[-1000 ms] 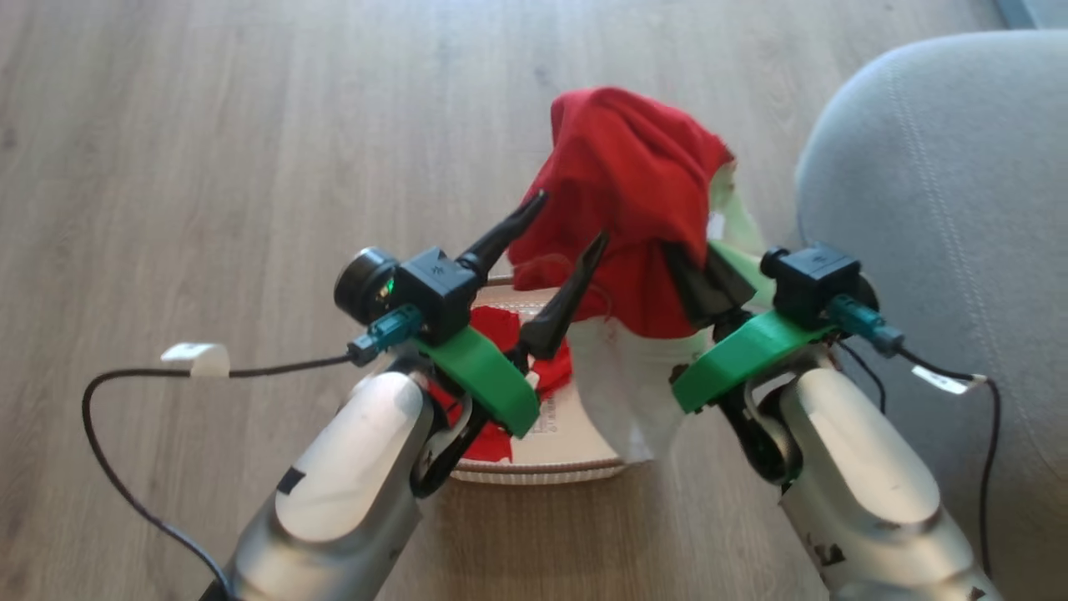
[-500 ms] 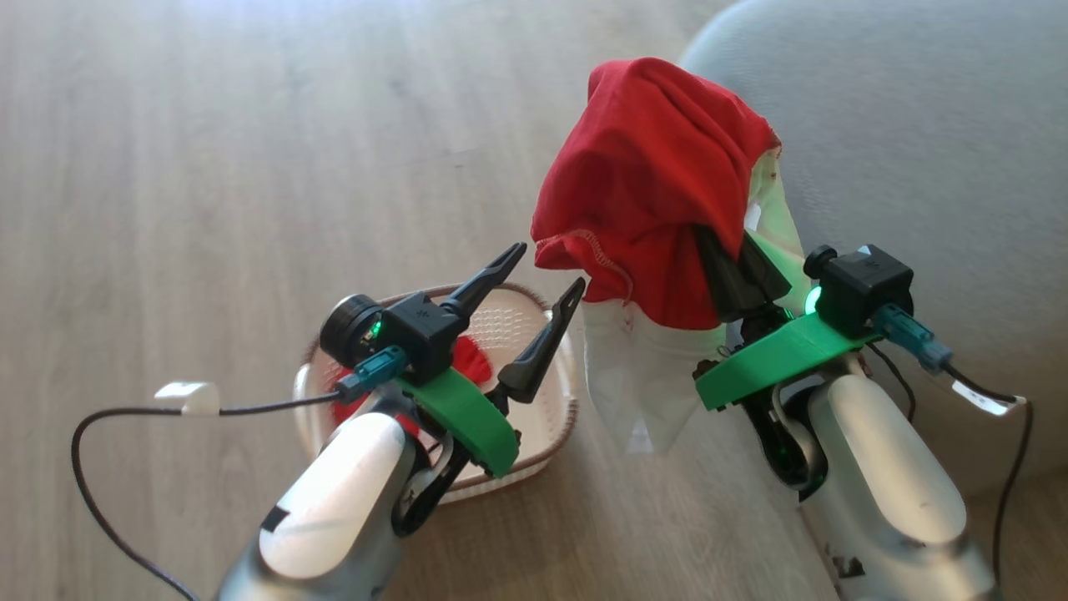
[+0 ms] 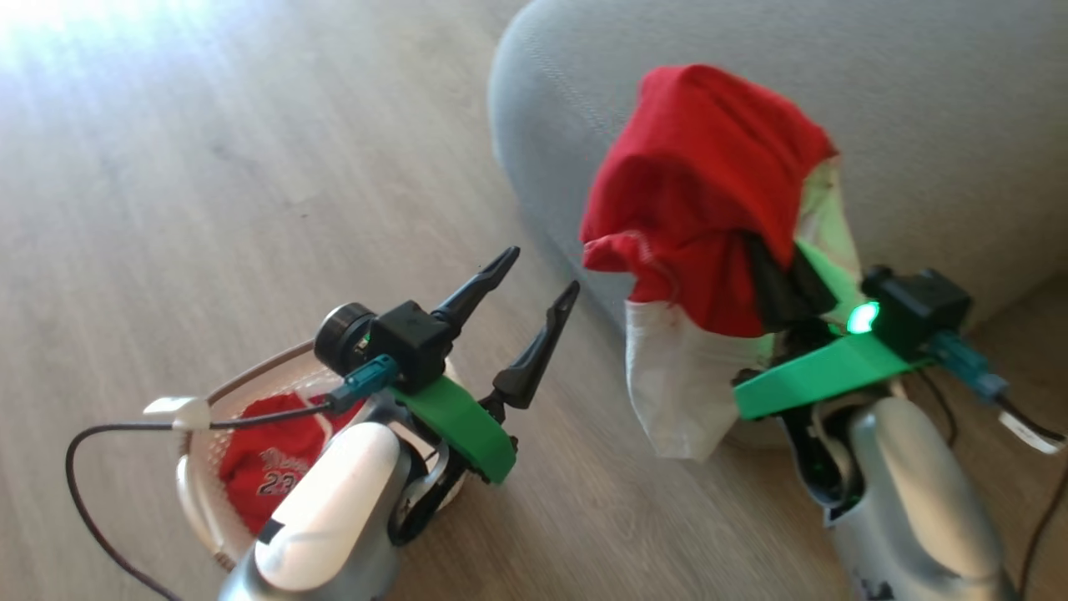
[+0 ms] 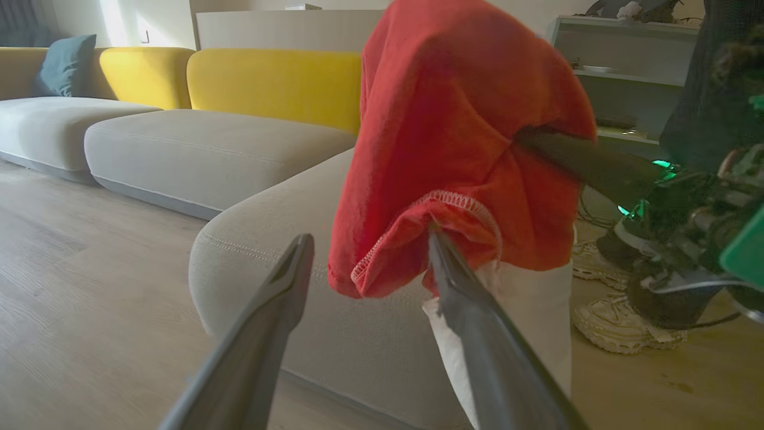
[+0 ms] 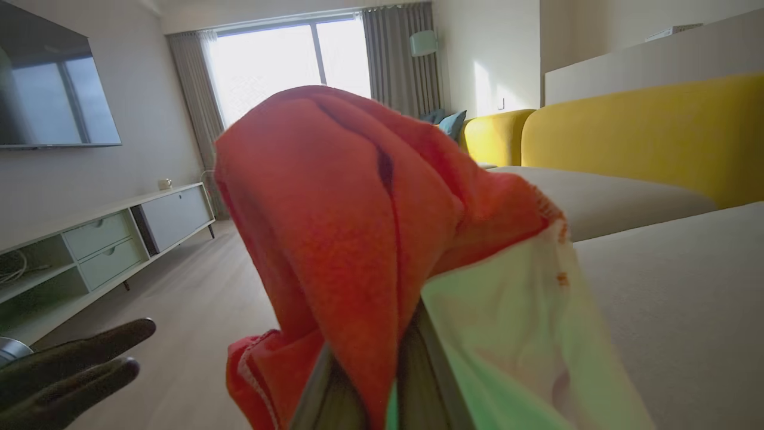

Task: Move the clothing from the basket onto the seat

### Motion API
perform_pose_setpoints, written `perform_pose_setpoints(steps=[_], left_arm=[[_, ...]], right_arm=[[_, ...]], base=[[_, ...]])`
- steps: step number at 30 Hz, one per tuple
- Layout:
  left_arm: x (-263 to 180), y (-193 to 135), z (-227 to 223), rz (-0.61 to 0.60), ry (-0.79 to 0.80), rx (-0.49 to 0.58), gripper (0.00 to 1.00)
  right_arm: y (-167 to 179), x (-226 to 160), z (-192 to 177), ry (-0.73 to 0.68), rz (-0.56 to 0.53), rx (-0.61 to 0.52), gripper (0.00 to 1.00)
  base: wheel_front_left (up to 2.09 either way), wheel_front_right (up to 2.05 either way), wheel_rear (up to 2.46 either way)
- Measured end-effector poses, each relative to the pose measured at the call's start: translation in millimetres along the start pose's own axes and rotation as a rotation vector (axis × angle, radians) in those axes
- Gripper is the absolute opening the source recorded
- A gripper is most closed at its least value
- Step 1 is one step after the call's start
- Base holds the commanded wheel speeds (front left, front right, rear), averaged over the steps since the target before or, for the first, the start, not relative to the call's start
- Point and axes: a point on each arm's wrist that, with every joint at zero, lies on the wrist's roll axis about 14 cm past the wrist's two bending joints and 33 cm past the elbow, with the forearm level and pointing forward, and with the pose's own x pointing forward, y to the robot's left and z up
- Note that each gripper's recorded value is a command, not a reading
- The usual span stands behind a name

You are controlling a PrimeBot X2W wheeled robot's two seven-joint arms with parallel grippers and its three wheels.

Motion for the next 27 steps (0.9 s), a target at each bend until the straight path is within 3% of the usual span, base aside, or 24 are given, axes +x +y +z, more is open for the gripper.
perform_pose_setpoints(steps=[5,13,21,27], left_arm=[[8,-13,-12,-0.061,0.018,-0.020,1.00],[14,-19,-19,-0.109,0.023,-0.039,1.00],[12,-17,-26,-0.127,0.027,-0.062,1.00],[6,-6,-40,-0.128,0.049,-0.077,1.00]], right_arm=[[-33,-17,7,-0.016,-0.112,-0.024,0.00],[-59,-34,10,-0.018,-0.206,-0.050,0.00],[-66,-26,11,-0.005,-0.216,-0.142,0.00],[-69,8,28,-0.047,-0.190,-0.245,0.00]], base=[[0.00,0.00,0.00],[0.00,0.00,0.00],[0.00,0.00,0.00],[0.00,0.00,0.00]])
